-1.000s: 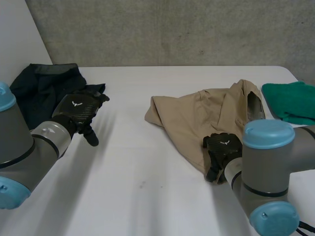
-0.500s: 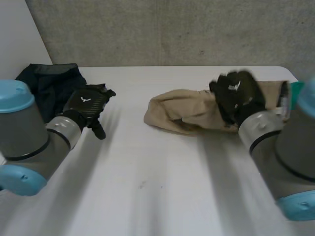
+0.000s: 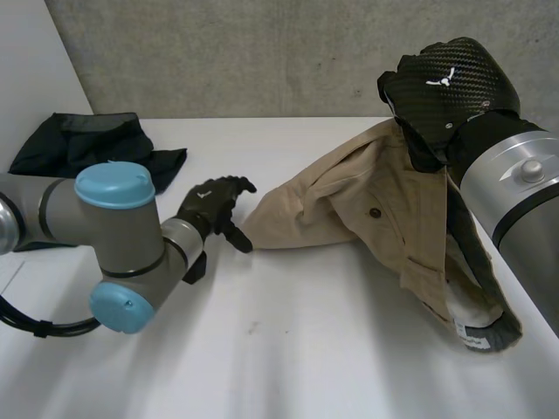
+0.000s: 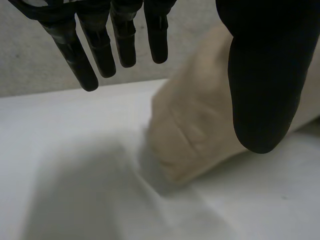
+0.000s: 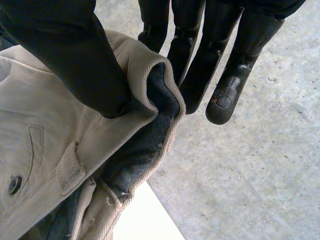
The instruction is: Fold the laundry.
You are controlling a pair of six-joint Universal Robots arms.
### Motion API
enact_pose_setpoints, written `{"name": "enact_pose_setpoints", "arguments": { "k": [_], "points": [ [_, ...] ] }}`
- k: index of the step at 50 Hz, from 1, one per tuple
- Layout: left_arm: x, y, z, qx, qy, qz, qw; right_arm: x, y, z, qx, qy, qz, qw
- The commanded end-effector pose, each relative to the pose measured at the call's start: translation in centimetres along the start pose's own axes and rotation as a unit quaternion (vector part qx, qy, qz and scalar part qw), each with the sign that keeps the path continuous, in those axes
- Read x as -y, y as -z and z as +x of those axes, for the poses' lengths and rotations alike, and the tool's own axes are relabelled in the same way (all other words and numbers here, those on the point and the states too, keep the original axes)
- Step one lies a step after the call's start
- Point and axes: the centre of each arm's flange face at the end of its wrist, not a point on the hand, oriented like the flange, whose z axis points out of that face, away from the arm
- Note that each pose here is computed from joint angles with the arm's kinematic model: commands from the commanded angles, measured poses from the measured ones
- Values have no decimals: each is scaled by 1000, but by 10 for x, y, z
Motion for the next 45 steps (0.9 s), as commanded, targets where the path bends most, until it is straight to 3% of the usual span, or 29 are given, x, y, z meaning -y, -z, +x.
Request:
{"name": "enact_pose_setpoints", "arguments": {
  "k": [1,5,11,25,35,45],
  "points": [
    [19,23,11,-3,2,-7,1000,-5,-1,0,1,0,-7,1000],
    [44,36,-3,14,-1,20,1000,-5,-1,-1,2,0,-8,1000],
    [33,42,-8,20,2,1,1000,-3,-1,0,1,-1,-3,1000],
    [-12,1,14,-12,-8,-30,999,-4,3,-2,4,-4,-6,1000],
    [-5,-5,16,-13,-12,-17,1000,-6,5,0,2,-4,-8,1000],
    [119,79,-2,56,-60,140,987,-2,-1,20,-18,49,-17,999]
  ]
}}
